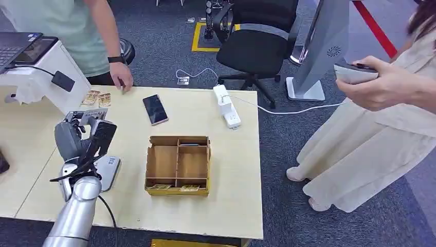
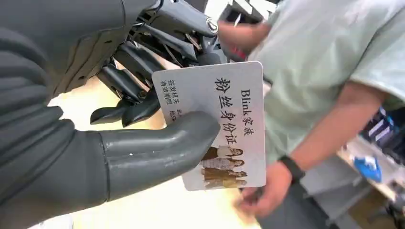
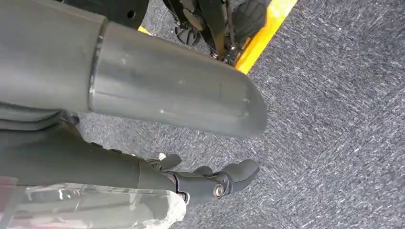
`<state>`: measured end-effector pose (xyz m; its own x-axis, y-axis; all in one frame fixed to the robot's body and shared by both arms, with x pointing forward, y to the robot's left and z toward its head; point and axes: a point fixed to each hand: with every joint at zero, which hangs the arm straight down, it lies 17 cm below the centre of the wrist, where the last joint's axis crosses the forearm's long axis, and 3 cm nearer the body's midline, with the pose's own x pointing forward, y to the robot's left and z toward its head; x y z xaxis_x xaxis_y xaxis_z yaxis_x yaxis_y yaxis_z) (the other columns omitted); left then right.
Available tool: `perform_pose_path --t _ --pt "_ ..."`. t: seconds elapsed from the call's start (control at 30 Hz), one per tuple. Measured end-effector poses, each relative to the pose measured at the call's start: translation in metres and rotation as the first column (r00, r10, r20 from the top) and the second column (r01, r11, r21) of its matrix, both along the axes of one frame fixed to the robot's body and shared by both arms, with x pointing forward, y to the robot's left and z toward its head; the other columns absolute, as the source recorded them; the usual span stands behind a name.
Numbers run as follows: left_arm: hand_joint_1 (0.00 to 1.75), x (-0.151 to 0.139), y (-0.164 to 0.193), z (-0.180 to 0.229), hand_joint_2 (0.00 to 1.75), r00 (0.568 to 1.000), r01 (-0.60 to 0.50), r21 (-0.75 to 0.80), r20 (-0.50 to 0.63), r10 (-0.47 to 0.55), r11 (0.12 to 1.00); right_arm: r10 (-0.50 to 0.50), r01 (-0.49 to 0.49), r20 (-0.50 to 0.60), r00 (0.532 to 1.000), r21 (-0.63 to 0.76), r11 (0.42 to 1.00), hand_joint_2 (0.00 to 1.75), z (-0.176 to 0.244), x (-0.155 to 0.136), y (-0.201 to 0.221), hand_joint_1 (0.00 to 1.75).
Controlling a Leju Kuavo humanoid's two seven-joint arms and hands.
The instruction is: Pass the card to the sensor for recognition and then transmit it.
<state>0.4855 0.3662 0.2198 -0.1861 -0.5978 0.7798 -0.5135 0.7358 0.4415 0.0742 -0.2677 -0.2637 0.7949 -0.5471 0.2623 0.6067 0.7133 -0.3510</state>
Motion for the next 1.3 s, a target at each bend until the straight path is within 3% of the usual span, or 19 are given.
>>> perform_pose_path --t 0.23,0.47,1.07,1.3 --pt "1.75 0.011 0.001 -0.028 1.75 0.989 0.086 -0.189 -0.101 -0.106 0.978 -0.014 0.014 -0.006 1.0 -0.002 1.0 0.0 0.0 -0.003 -0.001 0.0" --pt "1.75 0.017 0.014 -0.061 1.75 0.96 0.083 -0.209 -0.247 -0.135 0.974 -0.023 0.023 -0.014 1.0 -0.009 1.0 0.0 0.0 -0.006 -0.002 0.0" --pt "1.75 0.01 0.045 -0.071 1.75 0.95 0.032 -0.154 -0.304 -0.078 0.988 -0.037 0.037 -0.01 0.999 -0.003 0.999 0.0 0.0 -0.007 -0.001 0.0" --pt "1.75 -0.004 0.039 -0.076 1.75 0.944 0.064 -0.151 -0.312 -0.109 0.986 -0.049 0.049 -0.011 0.999 -0.004 0.999 0.0 0.0 -0.008 -0.002 0.0"
